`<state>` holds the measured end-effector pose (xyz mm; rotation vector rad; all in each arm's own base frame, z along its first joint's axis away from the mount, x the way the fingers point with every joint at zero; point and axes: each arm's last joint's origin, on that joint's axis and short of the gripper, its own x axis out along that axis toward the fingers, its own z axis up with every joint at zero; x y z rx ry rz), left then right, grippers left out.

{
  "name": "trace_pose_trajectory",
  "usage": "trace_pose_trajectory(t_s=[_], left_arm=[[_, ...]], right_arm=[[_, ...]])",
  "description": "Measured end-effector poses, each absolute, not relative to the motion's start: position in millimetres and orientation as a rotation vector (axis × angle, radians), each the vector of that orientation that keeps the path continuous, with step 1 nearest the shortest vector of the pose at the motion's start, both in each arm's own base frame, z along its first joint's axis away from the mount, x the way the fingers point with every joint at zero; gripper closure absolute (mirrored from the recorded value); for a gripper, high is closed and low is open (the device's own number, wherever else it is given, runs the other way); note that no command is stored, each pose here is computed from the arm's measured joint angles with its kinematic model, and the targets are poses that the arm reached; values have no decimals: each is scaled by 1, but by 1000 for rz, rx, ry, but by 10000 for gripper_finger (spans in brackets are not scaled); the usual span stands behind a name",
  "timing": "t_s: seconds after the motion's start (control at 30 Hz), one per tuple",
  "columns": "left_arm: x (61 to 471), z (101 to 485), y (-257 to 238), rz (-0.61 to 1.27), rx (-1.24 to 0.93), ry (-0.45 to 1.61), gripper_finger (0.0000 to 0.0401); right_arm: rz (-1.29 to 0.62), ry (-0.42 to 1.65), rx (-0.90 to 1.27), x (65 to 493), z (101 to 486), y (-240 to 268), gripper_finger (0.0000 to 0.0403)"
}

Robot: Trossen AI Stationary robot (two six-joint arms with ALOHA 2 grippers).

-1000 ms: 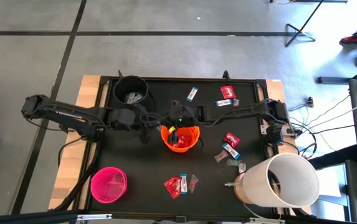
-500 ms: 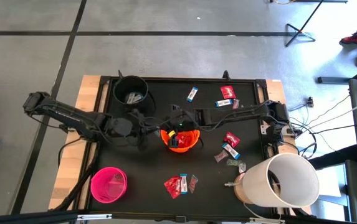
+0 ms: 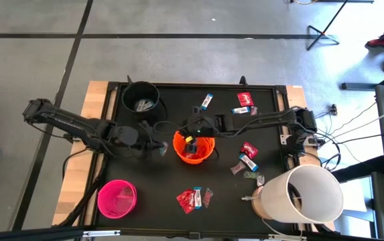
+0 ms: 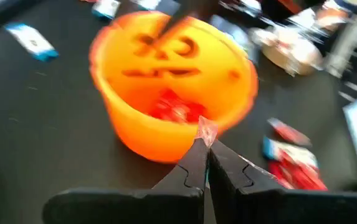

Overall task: Sort candy
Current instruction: Put the transparent candy into the pink bucket

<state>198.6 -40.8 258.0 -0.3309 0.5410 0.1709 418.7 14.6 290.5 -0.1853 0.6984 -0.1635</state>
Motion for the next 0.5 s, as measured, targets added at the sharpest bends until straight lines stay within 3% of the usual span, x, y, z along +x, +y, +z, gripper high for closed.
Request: trace_pose_trajectory(t_s=[0.13, 0.27, 0.5], left_arm=[[185, 276, -53, -23, -354, 643, 401], [171, 293, -71, -164, -461, 780, 401], [141, 294, -107, -141, -661, 1051, 401]], right_arm=[[-187, 721, -198, 411, 296, 13, 234], [-185, 748, -202, 410, 294, 13, 225], [-186, 745, -198, 410, 294, 13, 224]])
